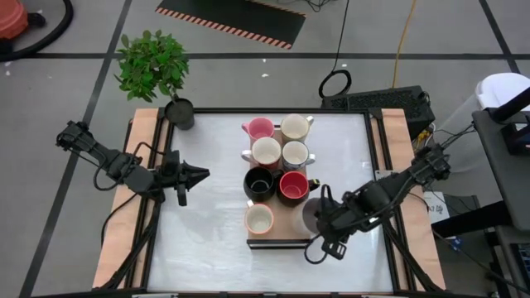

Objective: Place coffee mugs
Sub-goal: Put the gray mug on the shelf

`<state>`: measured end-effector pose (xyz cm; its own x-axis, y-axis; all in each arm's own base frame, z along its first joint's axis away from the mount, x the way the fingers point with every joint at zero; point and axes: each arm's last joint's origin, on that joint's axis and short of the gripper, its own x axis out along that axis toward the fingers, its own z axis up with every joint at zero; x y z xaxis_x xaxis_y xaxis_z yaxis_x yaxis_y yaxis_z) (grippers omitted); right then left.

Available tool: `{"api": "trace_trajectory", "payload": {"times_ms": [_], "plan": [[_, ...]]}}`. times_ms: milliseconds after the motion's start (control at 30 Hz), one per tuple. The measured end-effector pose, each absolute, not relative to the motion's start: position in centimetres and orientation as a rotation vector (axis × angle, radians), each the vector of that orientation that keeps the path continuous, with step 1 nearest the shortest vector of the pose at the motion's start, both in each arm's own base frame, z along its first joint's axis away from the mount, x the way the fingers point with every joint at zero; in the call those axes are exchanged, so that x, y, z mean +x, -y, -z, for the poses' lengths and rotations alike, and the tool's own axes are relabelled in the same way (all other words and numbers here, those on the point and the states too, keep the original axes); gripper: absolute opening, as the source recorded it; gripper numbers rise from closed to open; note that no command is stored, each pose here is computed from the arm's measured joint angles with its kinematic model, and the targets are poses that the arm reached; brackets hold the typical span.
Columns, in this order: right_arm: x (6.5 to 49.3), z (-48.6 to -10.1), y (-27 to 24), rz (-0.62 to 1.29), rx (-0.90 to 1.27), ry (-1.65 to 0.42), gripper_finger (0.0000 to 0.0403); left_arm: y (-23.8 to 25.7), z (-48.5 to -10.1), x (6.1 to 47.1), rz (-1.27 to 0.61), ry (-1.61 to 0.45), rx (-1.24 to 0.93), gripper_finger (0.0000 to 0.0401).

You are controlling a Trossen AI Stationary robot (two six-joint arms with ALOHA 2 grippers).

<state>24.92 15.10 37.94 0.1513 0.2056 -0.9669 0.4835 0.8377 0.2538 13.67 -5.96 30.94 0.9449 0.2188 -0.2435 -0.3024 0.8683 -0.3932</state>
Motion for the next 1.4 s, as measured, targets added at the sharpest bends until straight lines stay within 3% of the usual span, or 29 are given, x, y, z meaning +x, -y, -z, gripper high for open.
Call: {"api": "trace_trajectory", "payload": {"times_ms": [500,1400], "plan": [[27.9,-36.8,-14.7,0.123,0.508,-1.437,0.0045,5.9,-30.8,13.6,-0.280,-0.209,-0.437,0.0060],[29.6,-35.7,-15.1,0.149,0.506,-1.381,0.0063,6.0,-30.8,13.6,-0.273,-0.210,-0.448,0.0060]]}}
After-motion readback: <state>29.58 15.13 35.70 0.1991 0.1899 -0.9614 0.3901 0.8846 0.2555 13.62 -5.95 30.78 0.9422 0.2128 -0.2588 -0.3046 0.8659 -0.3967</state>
